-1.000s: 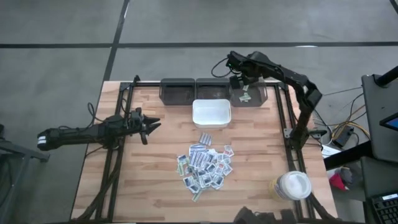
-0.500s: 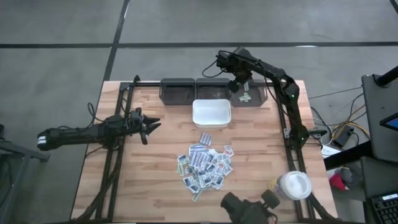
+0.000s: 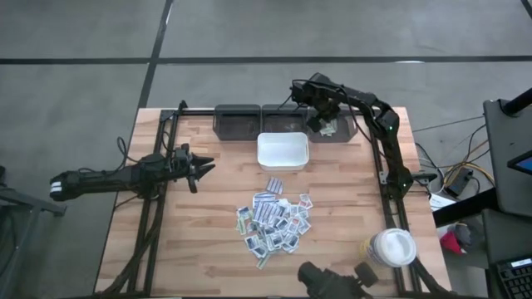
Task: Pick & Place First Aid Supplies
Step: Put the green bandage pack into the right gray bin
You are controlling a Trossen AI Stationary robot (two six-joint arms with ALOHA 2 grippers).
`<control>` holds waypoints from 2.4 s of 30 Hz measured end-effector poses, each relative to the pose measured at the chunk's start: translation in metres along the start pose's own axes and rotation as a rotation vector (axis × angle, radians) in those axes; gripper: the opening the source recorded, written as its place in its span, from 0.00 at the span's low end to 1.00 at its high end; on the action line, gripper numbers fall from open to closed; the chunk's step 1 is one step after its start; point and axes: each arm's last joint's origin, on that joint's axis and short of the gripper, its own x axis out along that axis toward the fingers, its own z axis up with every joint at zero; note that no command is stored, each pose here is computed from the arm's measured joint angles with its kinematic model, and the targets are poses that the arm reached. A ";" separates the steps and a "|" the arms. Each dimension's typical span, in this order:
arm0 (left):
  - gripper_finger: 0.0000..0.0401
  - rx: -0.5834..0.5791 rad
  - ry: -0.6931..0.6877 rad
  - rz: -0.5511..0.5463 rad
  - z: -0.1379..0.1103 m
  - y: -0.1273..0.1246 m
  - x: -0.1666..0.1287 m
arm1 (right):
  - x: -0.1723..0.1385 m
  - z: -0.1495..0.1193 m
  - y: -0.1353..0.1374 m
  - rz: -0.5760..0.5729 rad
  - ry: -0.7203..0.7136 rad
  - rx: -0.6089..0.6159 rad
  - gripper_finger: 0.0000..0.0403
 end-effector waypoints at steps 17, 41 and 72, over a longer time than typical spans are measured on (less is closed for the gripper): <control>0.30 0.000 0.001 0.000 0.000 0.000 0.000 | 0.016 0.007 0.010 0.025 -0.060 0.069 0.02; 0.30 0.000 0.001 0.000 0.000 0.000 0.000 | -0.056 -0.025 0.007 0.279 -0.150 0.029 0.18; 0.30 -0.307 -0.246 -0.114 0.025 -0.007 -0.004 | -0.058 -0.266 0.000 0.873 -0.945 -0.095 0.09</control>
